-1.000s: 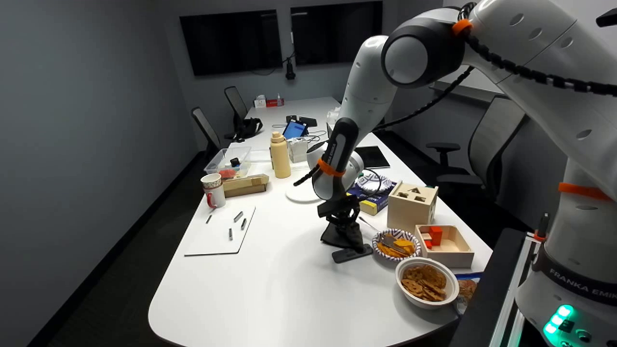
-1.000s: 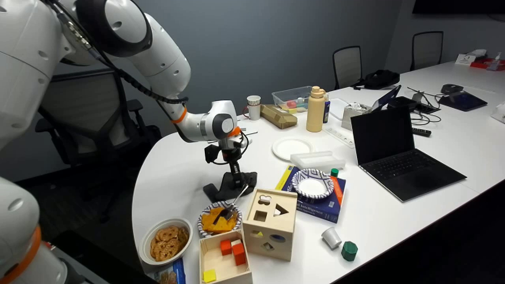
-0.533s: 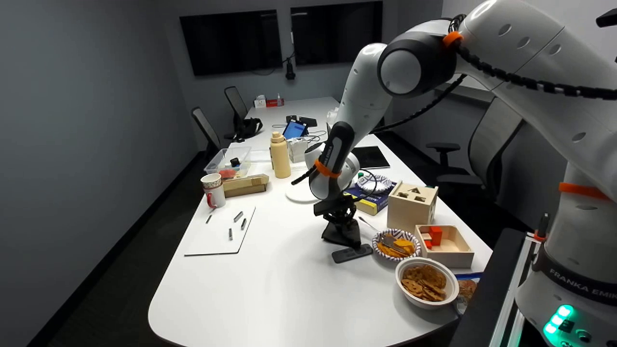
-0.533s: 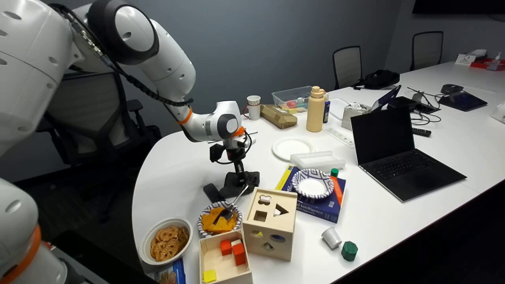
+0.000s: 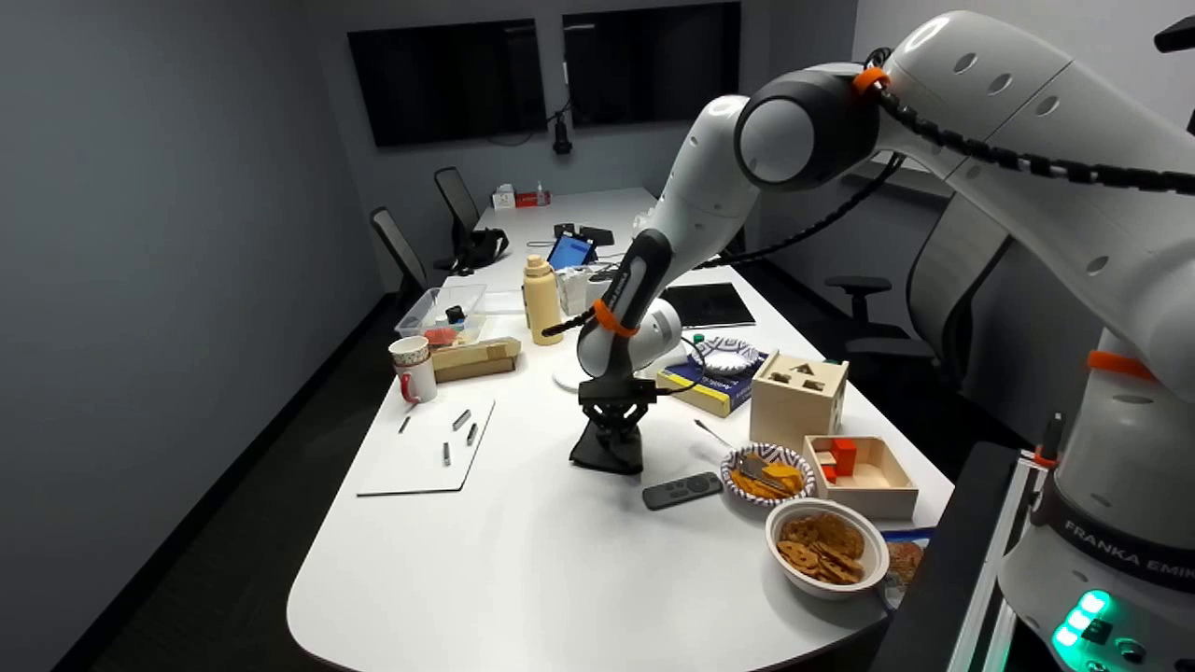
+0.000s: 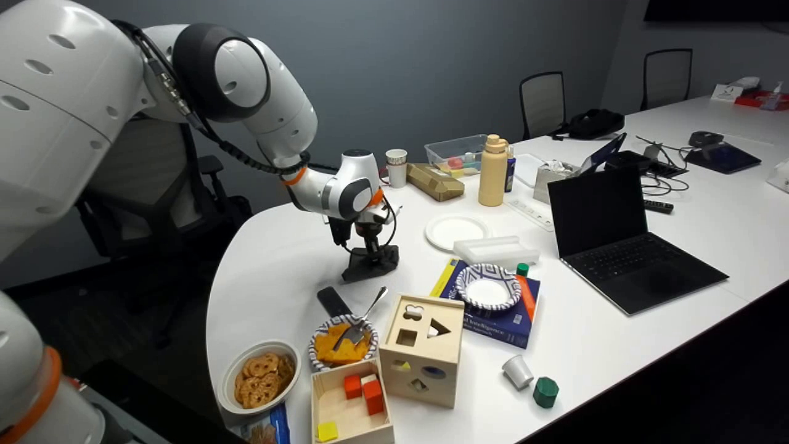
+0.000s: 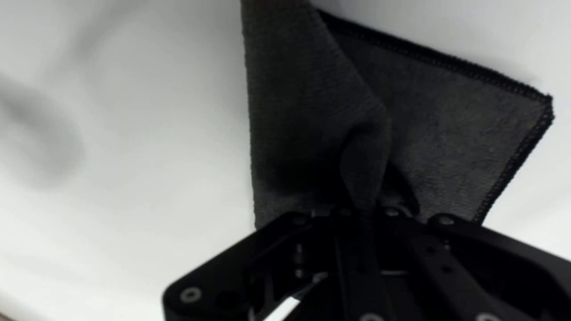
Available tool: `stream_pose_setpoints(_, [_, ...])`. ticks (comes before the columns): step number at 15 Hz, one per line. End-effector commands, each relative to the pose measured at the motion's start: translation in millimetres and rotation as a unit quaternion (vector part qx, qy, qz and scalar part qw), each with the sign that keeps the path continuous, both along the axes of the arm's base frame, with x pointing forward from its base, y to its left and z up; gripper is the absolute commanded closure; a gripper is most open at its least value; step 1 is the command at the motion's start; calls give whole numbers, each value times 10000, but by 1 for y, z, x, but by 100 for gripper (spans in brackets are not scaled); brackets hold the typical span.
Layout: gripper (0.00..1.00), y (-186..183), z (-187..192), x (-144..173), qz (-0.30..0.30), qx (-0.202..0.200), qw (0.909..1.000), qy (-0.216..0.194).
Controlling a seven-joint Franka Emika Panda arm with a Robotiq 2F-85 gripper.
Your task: Wipe the table with the black cloth
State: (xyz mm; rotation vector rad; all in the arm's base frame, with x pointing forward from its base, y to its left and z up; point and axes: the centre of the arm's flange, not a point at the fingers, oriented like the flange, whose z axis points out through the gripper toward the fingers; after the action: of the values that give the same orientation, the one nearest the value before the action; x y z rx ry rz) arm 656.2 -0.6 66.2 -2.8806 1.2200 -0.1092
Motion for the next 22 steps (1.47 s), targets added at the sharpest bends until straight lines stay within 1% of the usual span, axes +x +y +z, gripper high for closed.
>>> stream_pose_setpoints(1, [99, 24, -27, 13, 599, 759, 9953, -69])
stream_pose_setpoints(5, [99, 33, -35, -5, 1079, 1396, 9838, 311])
stream_pose_setpoints(6, [99, 31, -34, -12, 1129, 1471, 9814, 502])
stream_pose_setpoints(8, [99, 25, -29, -24, 1084, 1471, 9789, 919])
stream_pose_setpoints(11, [99, 15, -27, -39, 836, 1321, 9761, 1513])
stream_pose_setpoints(16, [99, -6, -32, -55, 172, 876, 9707, 2230])
stream_pose_setpoints(20, [99, -27, -35, -70, -593, 469, 9655, 2493])
stream_pose_setpoints(22, [99, -39, -34, -76, -1015, 263, 9622, 2514])
